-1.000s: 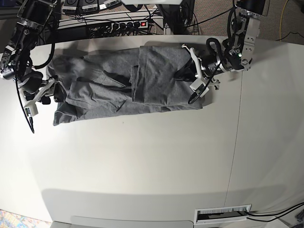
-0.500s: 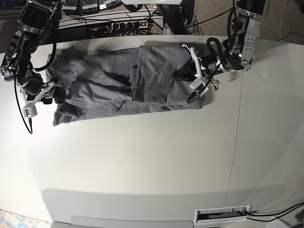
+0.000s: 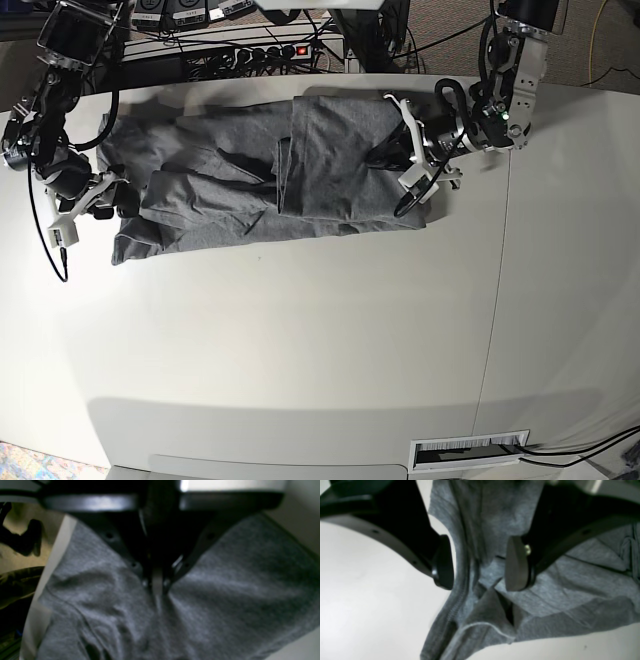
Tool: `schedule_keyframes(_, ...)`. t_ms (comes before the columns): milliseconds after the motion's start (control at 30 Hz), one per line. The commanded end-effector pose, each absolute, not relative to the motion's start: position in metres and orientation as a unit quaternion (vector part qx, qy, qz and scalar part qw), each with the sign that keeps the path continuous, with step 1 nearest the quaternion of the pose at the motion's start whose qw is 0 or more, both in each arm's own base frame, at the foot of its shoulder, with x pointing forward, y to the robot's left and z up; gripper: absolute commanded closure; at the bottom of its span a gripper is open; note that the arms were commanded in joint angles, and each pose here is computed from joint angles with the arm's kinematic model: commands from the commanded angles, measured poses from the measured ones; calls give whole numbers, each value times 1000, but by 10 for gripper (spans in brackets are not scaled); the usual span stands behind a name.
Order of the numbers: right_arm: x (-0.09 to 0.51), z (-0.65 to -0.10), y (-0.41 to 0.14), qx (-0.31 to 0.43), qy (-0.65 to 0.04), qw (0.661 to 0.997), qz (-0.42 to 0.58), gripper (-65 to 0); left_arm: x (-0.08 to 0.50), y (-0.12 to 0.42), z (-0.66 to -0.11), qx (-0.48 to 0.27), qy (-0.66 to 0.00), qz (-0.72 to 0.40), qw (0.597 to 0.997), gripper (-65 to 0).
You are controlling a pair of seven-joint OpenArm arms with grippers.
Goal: Fold the T-shirt properly
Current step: 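Hold the folded shirt with both grippers and adjust the right gripper's grip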
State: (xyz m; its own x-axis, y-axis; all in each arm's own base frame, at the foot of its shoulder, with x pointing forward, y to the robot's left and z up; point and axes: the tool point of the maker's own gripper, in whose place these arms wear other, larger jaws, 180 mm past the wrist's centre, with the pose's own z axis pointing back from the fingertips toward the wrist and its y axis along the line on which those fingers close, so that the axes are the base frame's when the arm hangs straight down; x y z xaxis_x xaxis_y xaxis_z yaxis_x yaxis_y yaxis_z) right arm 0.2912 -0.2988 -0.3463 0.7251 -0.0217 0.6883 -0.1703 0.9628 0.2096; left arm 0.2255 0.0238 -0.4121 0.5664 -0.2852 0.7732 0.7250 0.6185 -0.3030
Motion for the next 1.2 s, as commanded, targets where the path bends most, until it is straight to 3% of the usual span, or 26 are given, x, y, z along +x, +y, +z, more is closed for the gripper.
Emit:
schedule_keyframes(0, 304, -325, -301, 136, -405, 903, 45, -341, 206, 42, -443, -263, -286, -339, 857, 0)
schedule_keyframes(267, 295, -335, -302, 130, -368, 919, 51, -342, 206, 42, -443, -263, -286, -339, 857, 0)
schedule_keyframes(367, 289, -343, -310, 103, -347, 930, 55, -444, 206, 42, -443, -263, -286, -339, 857, 0)
schedule_keyframes(433, 290, -342, -310, 101, -349, 930, 55, -472, 206, 42, -443, -263, -286, -339, 857, 0)
schedule_keyframes(767, 299, -344, -291, 129, -384, 913, 39, -472, 206, 42, -442, -264, -288, -338, 856, 0)
schedule_keyframes(1167, 298, -350, -295, 107, -378, 919, 40, -472, 206, 42, -442, -264, -288, -339, 856, 0)
